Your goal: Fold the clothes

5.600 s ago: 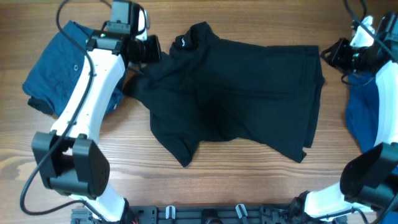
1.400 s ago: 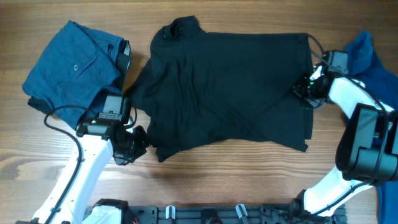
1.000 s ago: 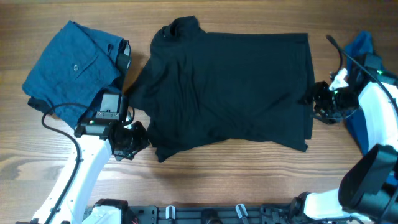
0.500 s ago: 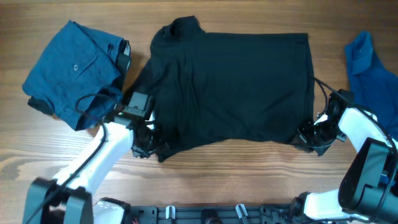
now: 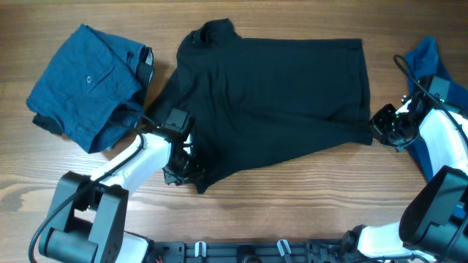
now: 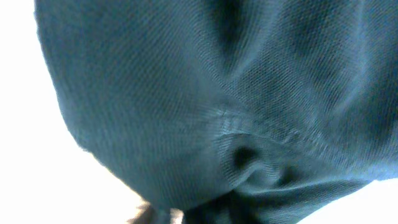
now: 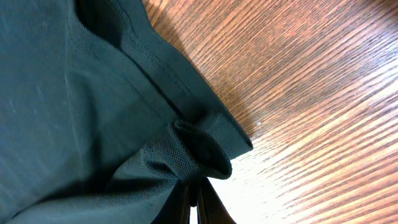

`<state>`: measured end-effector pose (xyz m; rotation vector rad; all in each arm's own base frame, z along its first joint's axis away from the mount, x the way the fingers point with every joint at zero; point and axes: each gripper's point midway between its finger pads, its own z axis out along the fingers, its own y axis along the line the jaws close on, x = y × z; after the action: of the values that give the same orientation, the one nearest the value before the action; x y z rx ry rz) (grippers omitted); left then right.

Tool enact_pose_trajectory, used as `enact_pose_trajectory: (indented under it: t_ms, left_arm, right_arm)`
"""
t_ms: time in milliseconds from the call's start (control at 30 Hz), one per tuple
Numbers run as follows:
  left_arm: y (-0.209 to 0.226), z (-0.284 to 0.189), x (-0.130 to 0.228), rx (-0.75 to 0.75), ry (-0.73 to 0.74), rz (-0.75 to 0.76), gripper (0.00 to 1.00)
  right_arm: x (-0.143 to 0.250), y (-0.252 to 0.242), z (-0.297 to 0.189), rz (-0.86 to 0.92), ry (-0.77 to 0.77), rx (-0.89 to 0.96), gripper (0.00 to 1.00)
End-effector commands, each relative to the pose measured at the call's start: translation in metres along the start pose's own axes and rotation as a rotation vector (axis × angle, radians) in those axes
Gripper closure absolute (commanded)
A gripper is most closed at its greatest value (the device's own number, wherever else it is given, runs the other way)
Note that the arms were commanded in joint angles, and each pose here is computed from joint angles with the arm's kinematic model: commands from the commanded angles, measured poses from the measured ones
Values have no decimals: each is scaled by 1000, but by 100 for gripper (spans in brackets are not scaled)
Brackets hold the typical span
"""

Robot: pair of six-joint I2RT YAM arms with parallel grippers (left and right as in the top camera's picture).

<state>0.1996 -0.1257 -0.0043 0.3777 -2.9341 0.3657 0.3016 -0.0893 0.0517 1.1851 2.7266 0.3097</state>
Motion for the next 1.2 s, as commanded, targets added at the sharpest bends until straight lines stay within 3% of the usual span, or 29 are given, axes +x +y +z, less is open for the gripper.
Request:
enact_pose_trajectory:
  t_ms: [0, 233, 300, 533, 700, 1100, 1167]
  left_arm:
    - [12, 8, 5, -51, 26, -4, 96]
    - [27, -37, 29, -66, 62, -34, 96]
    - [33, -71, 30, -67, -12, -26, 96]
    - [38, -115, 21, -6, -235, -95, 96]
    - [29, -121, 5, 41, -305, -95, 96]
    - [27, -118, -7, 34, -327, -94, 96]
    - [26, -111, -1, 38, -272, -101, 96]
  right_arm:
    - [-3, -5, -1, -16, -7, 26, 95]
    - [10, -11, -1, -60, 47, 52, 96]
    - [22, -17, -3, -87, 98, 71, 96]
    - [38, -22, -5, -82, 164, 91, 96]
    - [42, 25, -7, -231, 190, -195, 96]
    - [38, 28, -7, -235, 169, -204, 96]
    - [45, 27, -7, -213, 199, -194, 96]
